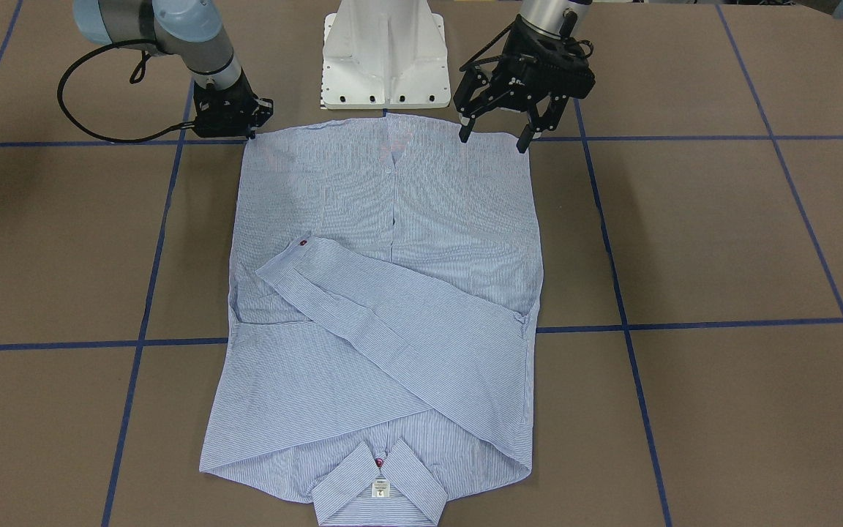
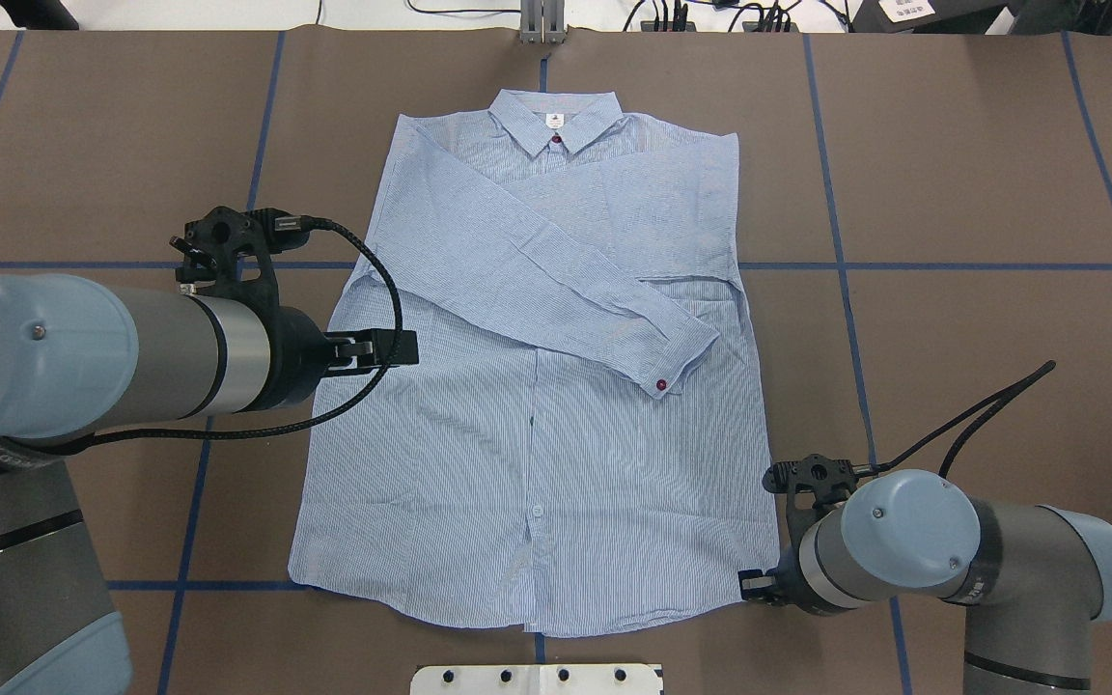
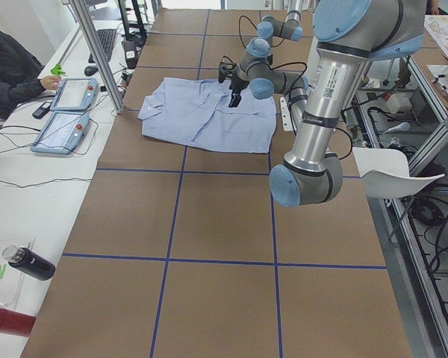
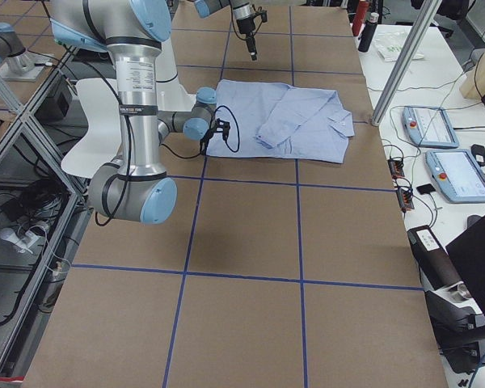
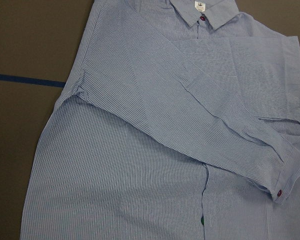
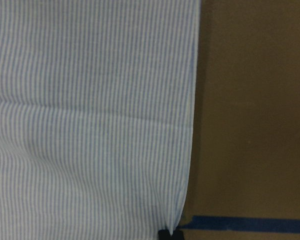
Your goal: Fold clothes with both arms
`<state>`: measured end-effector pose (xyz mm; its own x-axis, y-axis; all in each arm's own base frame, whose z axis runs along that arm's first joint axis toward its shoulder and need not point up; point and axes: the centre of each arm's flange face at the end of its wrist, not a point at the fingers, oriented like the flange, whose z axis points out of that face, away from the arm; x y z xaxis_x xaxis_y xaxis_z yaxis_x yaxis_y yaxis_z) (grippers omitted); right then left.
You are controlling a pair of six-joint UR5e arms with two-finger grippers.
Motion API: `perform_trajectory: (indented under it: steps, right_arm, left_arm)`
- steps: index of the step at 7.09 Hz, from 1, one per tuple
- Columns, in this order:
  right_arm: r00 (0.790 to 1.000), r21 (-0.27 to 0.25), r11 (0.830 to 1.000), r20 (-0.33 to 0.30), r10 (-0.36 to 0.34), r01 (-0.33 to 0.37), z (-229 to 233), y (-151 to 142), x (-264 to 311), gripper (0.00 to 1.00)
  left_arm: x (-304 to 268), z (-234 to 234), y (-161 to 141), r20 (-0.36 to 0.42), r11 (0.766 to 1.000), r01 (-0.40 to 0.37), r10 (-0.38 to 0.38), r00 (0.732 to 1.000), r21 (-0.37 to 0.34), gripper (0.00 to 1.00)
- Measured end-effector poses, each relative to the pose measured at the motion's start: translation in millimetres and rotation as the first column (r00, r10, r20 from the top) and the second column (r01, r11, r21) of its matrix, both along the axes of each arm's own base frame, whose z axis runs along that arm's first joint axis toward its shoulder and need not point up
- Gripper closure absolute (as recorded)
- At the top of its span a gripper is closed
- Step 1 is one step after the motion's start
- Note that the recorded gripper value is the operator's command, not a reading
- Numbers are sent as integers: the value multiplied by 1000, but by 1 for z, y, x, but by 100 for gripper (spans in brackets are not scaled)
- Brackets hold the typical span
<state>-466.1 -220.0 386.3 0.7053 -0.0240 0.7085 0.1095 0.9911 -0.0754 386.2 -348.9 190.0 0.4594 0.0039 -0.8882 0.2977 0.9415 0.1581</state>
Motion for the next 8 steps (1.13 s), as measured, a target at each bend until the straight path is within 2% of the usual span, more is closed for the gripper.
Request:
perform_trajectory:
  steps: [3, 4, 6, 8]
  right_arm:
    - [999, -8, 1000, 31, -9, 9, -15, 1, 7, 100]
    - [999, -17, 1000, 44, -12, 12, -20, -1, 11, 100]
    - [998, -22, 1000, 66, -1, 3, -29, -7, 22, 100]
    - [997, -38, 999, 83, 5, -2, -35, -15, 32, 100]
  left_arm:
    - [1, 5, 0, 17, 1000, 1, -1, 1000, -13, 1]
    - [3, 11, 0, 45, 999, 6, -4, 999, -45, 1]
    - [11, 43, 13, 106, 988, 15, 1, 994, -154, 0]
    - [38, 81, 58, 155, 969, -24, 63, 986, -244, 2]
